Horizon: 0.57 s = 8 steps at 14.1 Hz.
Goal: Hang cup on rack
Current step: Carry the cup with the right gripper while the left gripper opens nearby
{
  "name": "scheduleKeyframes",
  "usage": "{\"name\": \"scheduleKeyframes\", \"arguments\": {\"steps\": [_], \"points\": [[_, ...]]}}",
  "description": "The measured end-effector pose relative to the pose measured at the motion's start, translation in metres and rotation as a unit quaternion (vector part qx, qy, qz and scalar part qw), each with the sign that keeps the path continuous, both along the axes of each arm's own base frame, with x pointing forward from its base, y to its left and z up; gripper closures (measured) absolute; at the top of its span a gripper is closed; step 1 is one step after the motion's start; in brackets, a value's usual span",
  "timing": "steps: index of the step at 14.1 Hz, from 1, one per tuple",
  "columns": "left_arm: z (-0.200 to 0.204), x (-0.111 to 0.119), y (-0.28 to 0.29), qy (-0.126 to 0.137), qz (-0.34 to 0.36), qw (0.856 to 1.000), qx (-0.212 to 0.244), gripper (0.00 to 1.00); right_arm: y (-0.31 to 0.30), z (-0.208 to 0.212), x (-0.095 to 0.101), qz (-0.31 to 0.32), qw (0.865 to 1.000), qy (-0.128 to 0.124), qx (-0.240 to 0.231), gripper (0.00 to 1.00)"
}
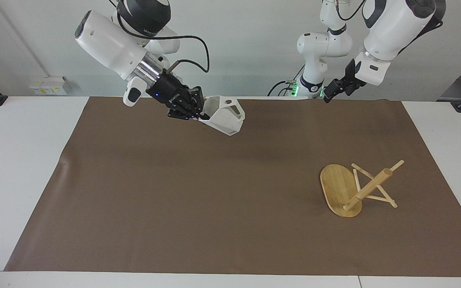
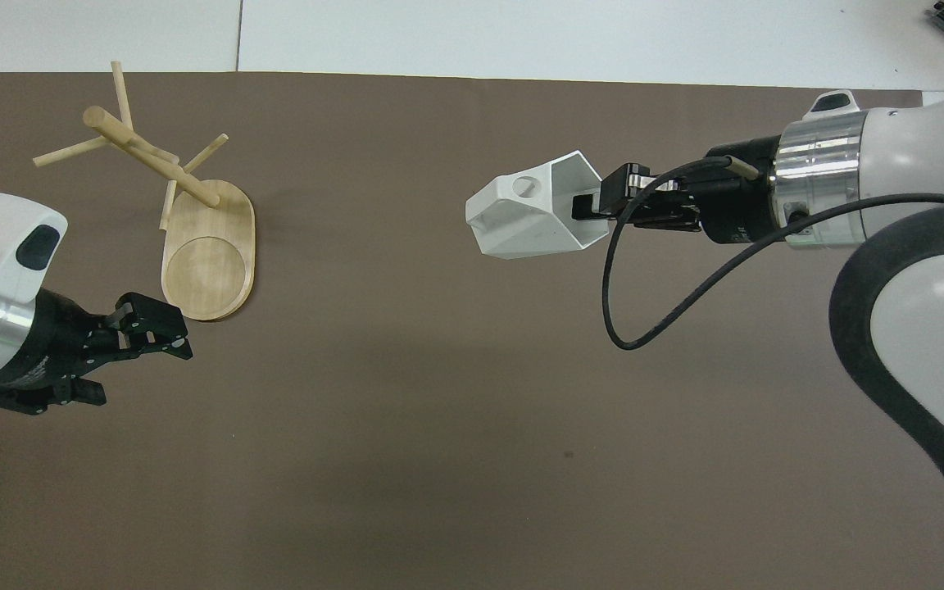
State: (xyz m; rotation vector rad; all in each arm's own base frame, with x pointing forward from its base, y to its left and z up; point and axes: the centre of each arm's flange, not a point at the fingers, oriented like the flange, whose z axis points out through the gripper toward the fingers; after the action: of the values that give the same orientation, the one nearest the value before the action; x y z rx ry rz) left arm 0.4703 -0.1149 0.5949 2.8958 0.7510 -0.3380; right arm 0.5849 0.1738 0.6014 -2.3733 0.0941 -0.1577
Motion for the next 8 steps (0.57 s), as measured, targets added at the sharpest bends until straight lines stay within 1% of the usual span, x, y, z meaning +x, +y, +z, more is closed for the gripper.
{"name": "scheduleKeyframes", "arguments": {"steps": [1,2,3,4,6,8], "points": [[0.0,-0.002,-0.003,0.018,0.059,0.998,-0.015,0.0,0.005,0.001,0.0,-0.004,1.0,-0.001,0.002,0.96],[0.0,-0.002,-0.006,0.036,0.116,0.992,-0.034,0.0,0.015,0.002,-0.001,-0.016,1.0,-0.003,0.006,0.96],[0.0,-0.001,-0.007,0.053,0.171,0.982,-0.058,0.0,0.027,0.004,-0.003,-0.029,0.999,-0.005,0.011,0.96],[-0.001,0.003,-0.005,0.07,0.227,0.967,-0.089,0.0,0.041,0.005,-0.005,-0.043,0.999,-0.009,0.017,0.96],[-0.007,0.012,0.005,0.101,0.316,0.931,-0.15,0.0,0.068,0.003,-0.011,-0.06,0.998,-0.02,0.026,0.96],[-0.018,0.02,0.009,0.13,0.372,0.897,-0.197,0.0,0.086,-0.002,-0.016,-0.066,0.997,-0.024,0.031,0.96]]}}
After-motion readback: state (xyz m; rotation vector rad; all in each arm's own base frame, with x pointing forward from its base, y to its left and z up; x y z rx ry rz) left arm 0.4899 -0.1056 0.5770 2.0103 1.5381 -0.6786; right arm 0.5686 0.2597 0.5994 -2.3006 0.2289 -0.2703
